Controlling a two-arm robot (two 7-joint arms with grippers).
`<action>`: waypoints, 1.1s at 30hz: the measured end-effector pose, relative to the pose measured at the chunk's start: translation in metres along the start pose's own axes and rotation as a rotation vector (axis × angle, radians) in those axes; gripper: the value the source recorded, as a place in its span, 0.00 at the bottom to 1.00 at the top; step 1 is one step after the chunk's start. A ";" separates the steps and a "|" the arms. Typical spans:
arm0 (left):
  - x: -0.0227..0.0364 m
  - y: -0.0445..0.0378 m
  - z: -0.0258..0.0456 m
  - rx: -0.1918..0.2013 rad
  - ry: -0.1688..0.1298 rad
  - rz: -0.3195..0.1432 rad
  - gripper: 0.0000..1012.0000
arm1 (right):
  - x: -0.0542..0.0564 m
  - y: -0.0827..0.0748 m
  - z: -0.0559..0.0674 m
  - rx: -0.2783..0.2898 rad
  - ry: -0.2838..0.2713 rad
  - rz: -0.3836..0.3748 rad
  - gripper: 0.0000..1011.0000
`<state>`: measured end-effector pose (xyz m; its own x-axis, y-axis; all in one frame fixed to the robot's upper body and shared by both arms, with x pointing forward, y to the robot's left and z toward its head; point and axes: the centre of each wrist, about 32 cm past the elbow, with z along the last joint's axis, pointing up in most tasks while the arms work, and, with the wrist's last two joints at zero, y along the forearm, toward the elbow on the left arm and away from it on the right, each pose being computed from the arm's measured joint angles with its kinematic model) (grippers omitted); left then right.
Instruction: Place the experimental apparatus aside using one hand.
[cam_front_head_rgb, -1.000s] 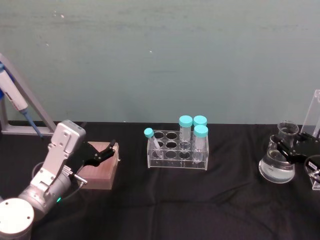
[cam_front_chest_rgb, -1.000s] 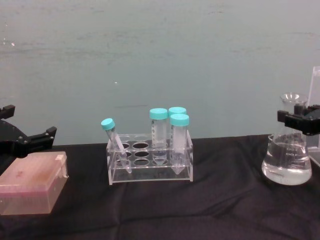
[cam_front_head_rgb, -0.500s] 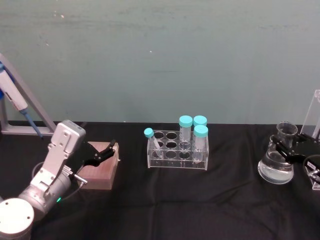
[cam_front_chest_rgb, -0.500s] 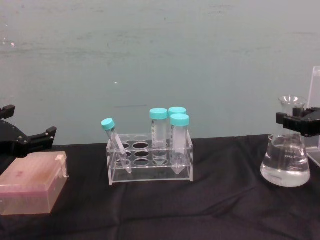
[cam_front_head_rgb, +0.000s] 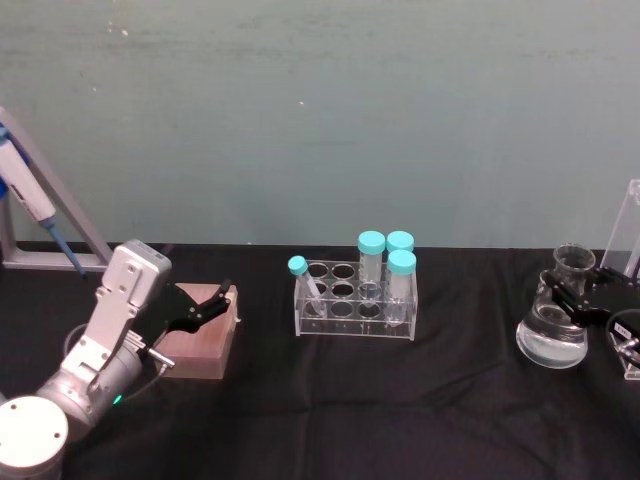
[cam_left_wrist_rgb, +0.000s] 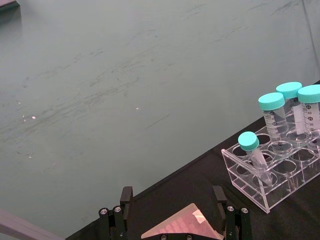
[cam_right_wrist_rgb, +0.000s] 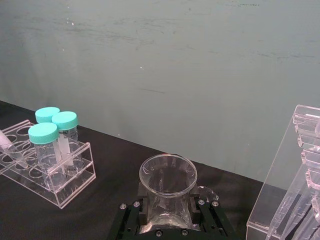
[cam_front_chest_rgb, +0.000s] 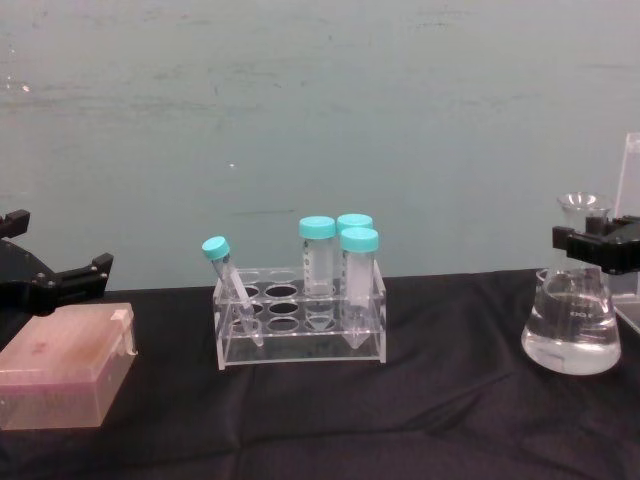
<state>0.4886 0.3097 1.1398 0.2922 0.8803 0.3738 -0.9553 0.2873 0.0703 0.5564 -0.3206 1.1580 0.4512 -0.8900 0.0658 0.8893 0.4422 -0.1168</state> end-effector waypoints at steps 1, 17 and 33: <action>0.0000 0.0000 0.0000 0.000 0.000 0.000 0.99 | 0.000 0.000 0.000 0.000 0.000 0.000 0.45; 0.0000 0.0000 0.0000 0.000 0.000 0.000 0.99 | 0.000 0.000 0.000 0.001 -0.001 0.001 0.47; 0.0000 0.0000 0.0000 0.000 0.000 0.000 0.99 | 0.000 0.000 0.000 0.002 -0.001 0.001 0.91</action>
<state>0.4886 0.3097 1.1398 0.2922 0.8803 0.3737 -0.9553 0.2873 0.0703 0.5560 -0.3206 1.1583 0.4520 -0.8895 0.0665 0.8891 0.4432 -0.1144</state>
